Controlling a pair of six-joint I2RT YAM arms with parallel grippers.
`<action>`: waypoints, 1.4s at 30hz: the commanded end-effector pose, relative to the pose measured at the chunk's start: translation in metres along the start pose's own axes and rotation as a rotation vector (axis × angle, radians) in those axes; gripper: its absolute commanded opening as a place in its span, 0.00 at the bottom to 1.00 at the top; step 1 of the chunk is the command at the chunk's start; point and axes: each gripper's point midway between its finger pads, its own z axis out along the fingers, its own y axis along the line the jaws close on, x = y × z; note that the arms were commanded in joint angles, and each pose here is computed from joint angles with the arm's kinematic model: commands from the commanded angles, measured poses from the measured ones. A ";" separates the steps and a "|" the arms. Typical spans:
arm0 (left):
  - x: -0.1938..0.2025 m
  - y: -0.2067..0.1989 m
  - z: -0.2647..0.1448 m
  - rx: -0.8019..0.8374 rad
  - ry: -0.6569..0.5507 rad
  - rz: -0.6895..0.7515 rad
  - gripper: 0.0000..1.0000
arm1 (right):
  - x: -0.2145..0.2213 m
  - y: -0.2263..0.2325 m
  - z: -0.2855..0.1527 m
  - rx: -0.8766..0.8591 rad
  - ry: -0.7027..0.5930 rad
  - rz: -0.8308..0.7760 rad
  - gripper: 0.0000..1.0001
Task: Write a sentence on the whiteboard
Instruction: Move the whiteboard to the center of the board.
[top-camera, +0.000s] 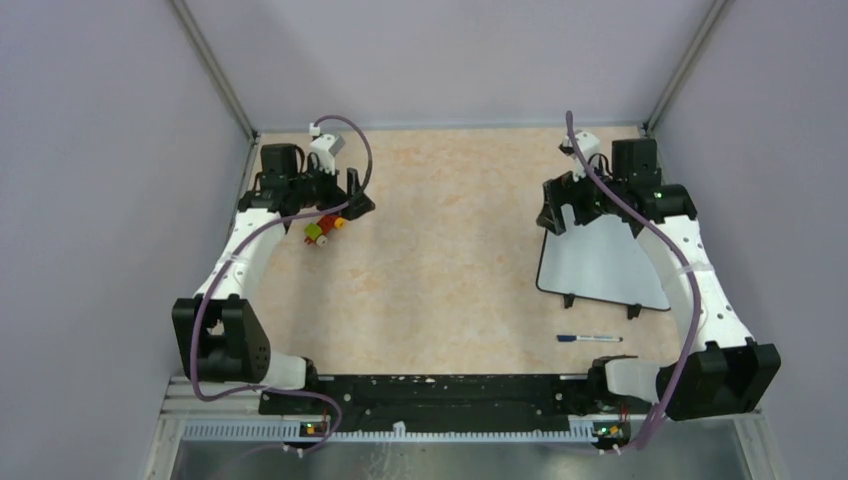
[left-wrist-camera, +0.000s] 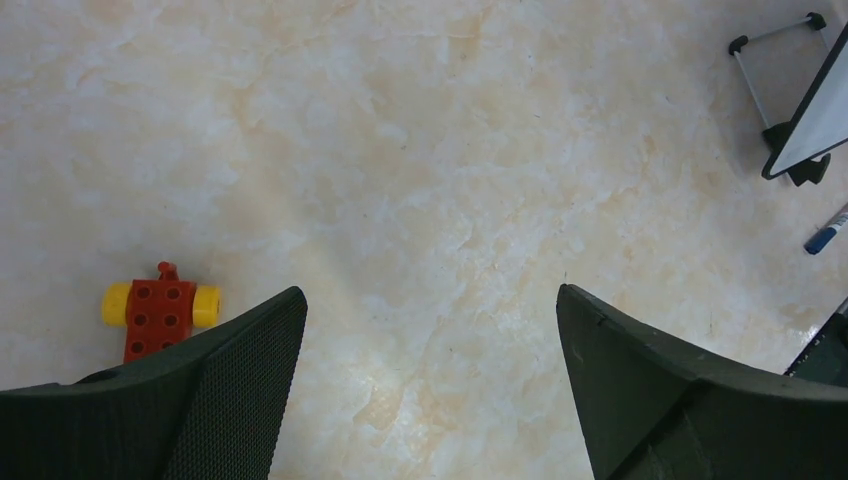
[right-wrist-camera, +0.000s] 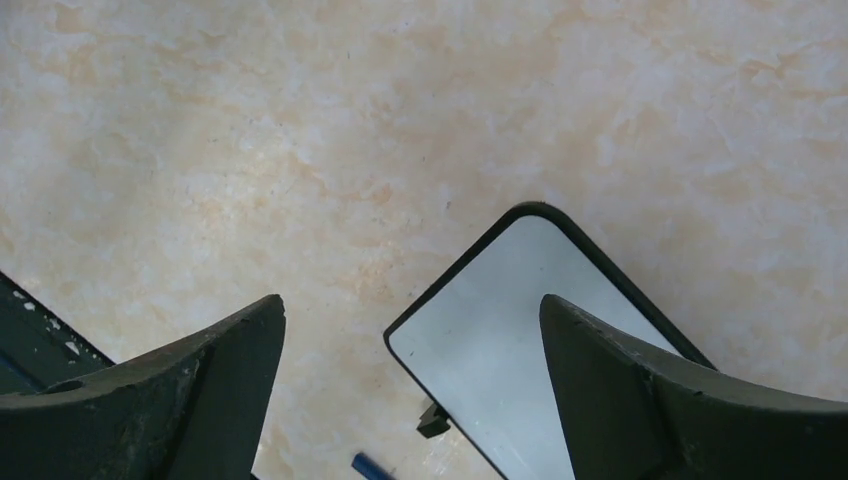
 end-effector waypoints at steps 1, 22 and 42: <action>-0.023 -0.006 -0.011 -0.061 -0.080 0.086 0.99 | 0.024 0.011 -0.023 0.028 0.077 -0.013 0.93; -0.030 0.000 -0.015 -0.124 -0.154 0.047 0.99 | 0.195 -0.022 -0.017 0.231 0.558 -0.186 0.52; -0.025 0.002 -0.011 -0.121 -0.144 0.035 0.99 | 0.209 -0.024 -0.007 0.194 0.624 -0.351 0.40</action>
